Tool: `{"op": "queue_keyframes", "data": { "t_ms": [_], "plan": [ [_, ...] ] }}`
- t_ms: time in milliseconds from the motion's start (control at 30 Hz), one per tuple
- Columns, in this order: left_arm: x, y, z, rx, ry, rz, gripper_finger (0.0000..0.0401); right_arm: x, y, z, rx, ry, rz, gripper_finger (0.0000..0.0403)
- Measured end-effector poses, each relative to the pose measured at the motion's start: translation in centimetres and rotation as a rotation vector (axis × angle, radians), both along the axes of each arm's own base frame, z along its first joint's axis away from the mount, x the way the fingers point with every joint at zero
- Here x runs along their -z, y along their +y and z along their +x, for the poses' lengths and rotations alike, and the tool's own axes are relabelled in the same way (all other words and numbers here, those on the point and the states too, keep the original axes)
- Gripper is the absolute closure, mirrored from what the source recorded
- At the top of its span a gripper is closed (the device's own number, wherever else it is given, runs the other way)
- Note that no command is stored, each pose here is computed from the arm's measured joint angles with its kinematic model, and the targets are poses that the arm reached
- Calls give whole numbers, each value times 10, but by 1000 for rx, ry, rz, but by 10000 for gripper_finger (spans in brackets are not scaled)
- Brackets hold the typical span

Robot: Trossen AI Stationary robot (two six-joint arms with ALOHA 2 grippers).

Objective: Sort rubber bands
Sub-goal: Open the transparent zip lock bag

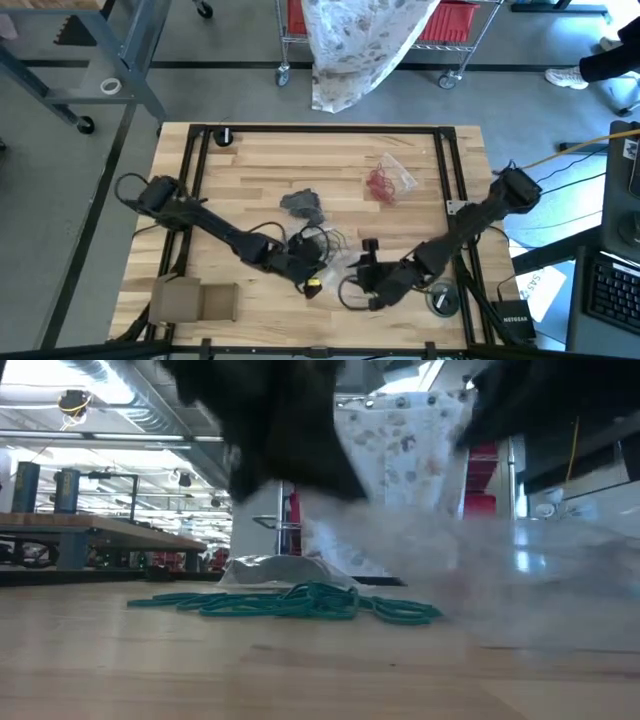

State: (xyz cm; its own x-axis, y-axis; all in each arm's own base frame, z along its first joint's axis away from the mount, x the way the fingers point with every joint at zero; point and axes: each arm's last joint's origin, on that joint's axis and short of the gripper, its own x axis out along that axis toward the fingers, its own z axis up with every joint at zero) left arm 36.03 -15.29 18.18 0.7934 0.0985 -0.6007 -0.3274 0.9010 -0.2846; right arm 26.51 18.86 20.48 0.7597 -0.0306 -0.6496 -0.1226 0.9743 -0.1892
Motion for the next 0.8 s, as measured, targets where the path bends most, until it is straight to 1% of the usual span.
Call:
{"op": "queue_keyframes", "data": {
  "t_ms": [100, 233, 367, 467, 567, 700, 800],
  "plan": [
    [-21, -11, -6, 13, -73, 78, 401, -21, 10, 2, -49, -62, -19, 244],
    [-35, -24, -12, 23, -119, 196, 401, -25, 12, 8, -48, -89, -44, 244],
    [-41, -33, -17, -21, -154, 259, 401, -8, 8, 18, 11, -53, -40, 244],
    [-48, -40, -18, -15, -176, 303, 401, 11, 7, 26, 62, -25, -76, 244],
    [-56, -47, -18, 19, -193, 330, 401, 26, 5, 31, 147, -44, -180, 244],
    [-57, -53, -22, 45, -189, 339, 401, 35, 4, 35, 261, -119, -287, 244],
    [-51, -52, -25, 27, -148, 324, 401, 42, 6, 37, 257, -104, -262, 244]
  ]
}}
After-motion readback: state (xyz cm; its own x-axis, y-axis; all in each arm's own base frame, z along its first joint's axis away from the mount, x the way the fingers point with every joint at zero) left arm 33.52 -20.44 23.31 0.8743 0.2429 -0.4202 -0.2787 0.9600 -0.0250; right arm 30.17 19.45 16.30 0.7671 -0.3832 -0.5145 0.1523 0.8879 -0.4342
